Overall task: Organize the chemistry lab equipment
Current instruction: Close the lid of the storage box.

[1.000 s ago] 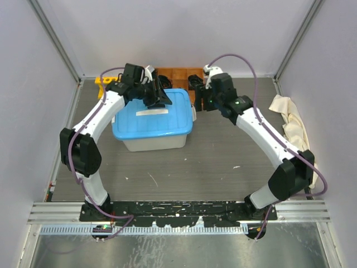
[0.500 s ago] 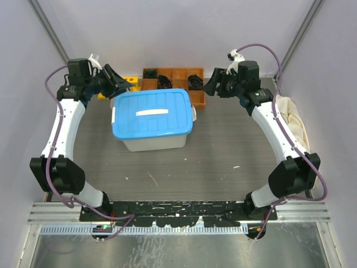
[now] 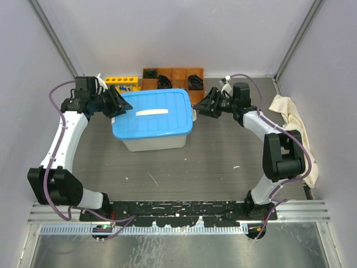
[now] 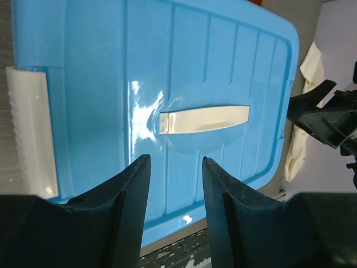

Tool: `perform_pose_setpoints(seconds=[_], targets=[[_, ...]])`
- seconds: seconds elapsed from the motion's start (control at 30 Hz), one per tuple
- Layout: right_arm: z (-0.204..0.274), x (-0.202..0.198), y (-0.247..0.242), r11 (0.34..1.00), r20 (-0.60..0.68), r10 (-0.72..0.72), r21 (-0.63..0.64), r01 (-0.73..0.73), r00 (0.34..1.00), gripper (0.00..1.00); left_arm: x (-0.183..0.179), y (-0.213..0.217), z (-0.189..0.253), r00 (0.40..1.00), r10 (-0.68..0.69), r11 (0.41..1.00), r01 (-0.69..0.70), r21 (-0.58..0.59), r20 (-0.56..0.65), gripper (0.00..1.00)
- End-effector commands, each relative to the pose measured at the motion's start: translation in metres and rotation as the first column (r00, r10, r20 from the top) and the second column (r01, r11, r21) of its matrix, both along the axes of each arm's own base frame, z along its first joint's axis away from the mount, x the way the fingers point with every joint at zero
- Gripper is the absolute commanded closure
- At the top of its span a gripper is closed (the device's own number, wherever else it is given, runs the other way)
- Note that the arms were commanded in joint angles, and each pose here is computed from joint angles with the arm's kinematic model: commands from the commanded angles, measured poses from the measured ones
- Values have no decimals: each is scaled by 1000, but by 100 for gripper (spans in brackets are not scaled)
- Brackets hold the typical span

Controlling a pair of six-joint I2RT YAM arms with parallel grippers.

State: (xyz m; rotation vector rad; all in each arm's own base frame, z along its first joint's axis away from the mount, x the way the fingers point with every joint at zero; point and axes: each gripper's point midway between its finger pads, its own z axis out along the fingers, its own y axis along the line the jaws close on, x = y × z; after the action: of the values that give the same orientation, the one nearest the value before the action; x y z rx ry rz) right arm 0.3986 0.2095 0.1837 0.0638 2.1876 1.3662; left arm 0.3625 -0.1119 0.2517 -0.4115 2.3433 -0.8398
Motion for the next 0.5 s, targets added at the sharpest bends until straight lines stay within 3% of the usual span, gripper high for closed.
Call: perform_pose_setpoints(seconds=[0.0,0.3,0.47], targets=[[39,6,-3,997,143,-14,80,3,990,29,-11,23,-4,997,56,993,-60,98,49,56],[9,25,-85,954,72,-288,102,280,955,27,-4,81,-4,961,270,963,-268,-41,59,47],[10,37,-138,902,102,-428,-12,431,898,1,4,138,-6,914,402,915,-400,-50,44,42]])
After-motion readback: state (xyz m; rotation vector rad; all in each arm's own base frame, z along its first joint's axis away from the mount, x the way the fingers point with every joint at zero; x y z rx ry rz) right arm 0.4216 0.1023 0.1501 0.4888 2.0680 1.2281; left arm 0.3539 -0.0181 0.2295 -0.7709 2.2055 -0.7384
